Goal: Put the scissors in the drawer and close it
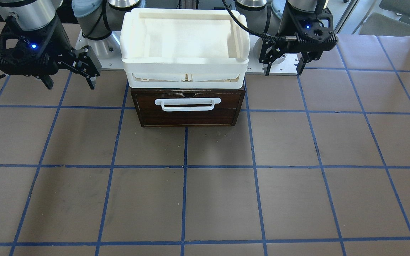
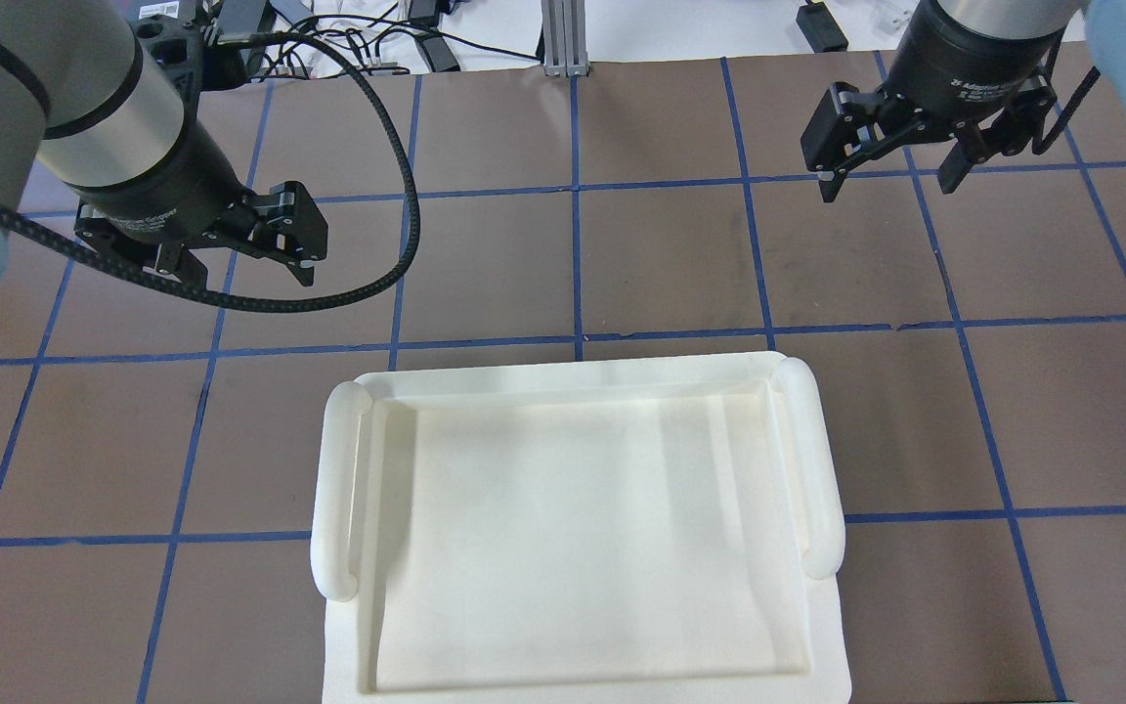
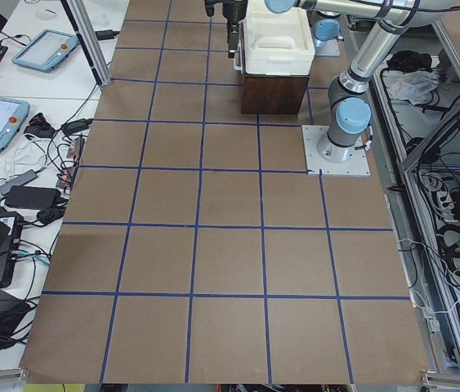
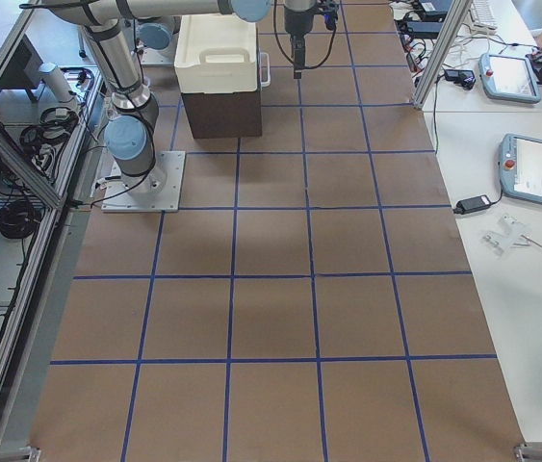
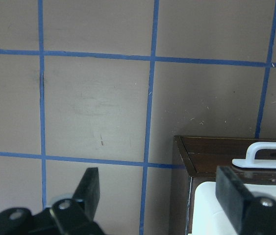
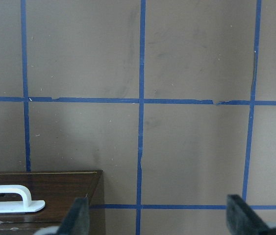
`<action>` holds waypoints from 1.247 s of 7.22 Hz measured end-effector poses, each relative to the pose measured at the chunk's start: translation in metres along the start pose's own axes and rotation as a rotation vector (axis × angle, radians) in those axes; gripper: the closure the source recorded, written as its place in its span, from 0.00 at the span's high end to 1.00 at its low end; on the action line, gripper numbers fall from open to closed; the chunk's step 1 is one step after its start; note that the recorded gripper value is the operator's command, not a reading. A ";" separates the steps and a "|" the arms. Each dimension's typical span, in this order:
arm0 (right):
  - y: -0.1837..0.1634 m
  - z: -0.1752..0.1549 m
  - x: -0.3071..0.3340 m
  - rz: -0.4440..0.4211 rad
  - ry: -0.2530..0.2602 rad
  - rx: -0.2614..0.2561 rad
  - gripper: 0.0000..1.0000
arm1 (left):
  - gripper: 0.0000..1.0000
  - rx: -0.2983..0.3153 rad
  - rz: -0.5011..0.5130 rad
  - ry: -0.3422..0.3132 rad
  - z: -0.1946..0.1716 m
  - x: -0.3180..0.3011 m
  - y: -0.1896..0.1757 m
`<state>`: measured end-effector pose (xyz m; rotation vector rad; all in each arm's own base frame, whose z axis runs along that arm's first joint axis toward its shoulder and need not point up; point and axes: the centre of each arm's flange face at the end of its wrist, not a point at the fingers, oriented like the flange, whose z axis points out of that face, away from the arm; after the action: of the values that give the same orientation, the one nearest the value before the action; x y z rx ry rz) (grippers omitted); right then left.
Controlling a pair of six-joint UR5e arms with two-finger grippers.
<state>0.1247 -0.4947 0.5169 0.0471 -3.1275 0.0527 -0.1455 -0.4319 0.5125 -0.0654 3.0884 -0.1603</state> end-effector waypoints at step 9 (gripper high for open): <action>-0.001 0.001 -0.001 -0.001 -0.006 -0.003 1.00 | 1.00 -0.016 0.092 0.097 -0.010 0.005 -0.050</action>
<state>0.1253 -0.4955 0.5156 0.0491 -3.1336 0.0478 -0.1490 -0.4813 0.5277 0.0859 3.1812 -0.1384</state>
